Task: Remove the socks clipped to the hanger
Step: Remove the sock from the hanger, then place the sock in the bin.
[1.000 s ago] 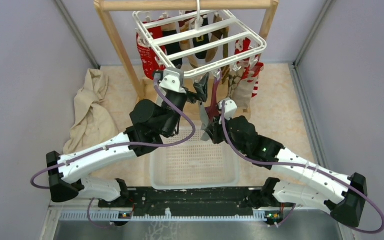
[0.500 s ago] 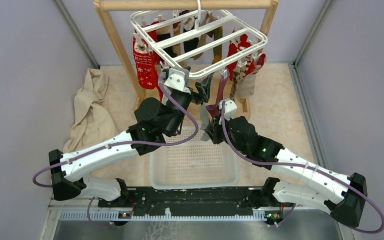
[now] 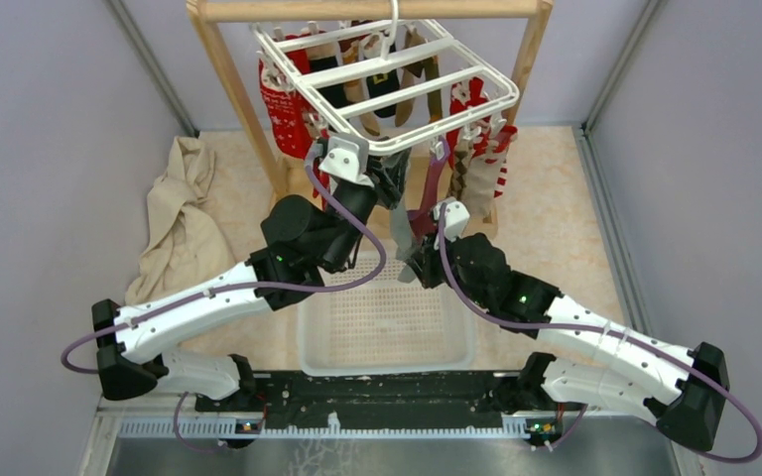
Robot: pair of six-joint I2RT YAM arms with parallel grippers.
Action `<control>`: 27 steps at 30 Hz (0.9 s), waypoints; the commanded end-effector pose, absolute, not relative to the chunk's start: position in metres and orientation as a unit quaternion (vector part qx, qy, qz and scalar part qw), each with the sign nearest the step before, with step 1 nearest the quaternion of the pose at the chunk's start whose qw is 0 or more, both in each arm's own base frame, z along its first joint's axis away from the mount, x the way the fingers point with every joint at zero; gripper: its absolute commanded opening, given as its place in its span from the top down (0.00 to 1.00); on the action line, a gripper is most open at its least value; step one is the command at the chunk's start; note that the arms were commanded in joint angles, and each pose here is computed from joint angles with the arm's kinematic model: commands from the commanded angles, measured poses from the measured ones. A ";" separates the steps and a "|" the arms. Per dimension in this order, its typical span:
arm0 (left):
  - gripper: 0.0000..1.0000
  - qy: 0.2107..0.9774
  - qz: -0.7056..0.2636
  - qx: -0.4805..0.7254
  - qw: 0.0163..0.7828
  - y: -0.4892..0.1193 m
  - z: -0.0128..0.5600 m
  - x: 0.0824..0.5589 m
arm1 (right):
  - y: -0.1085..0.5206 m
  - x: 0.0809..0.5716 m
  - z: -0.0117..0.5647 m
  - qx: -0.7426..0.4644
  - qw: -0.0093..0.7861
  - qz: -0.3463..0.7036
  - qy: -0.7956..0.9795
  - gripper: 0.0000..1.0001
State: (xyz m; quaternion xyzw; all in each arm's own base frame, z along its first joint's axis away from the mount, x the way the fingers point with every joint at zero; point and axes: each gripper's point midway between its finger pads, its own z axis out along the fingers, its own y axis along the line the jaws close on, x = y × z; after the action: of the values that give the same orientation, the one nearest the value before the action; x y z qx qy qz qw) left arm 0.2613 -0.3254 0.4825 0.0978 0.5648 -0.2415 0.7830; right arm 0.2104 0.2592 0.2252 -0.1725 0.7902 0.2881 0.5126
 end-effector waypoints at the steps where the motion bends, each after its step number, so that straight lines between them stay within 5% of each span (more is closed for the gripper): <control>1: 0.59 0.557 -0.252 0.089 0.787 -0.315 0.492 0.257 | 0.264 0.206 0.229 -0.171 0.517 0.305 0.782 1.00; 10: 0.91 0.565 -0.244 0.089 0.783 -0.311 0.494 0.257 | 0.265 0.206 0.226 -0.170 0.514 0.308 0.782 1.00; 18: 0.88 0.570 -0.246 0.088 0.779 -0.306 0.492 0.254 | 0.272 0.199 0.211 -0.187 0.490 0.316 0.791 1.00; 27: 0.70 0.584 -0.259 0.096 0.763 -0.308 0.483 0.250 | 0.268 0.183 0.162 -0.207 0.427 0.301 0.827 1.00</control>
State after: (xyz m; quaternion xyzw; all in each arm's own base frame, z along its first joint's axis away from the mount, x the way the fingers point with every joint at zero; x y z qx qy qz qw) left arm 0.2522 -0.3116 0.4864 0.0948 0.5727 -0.2554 0.7731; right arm 0.1935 0.2619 0.1726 -0.1997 0.8225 0.2858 0.4494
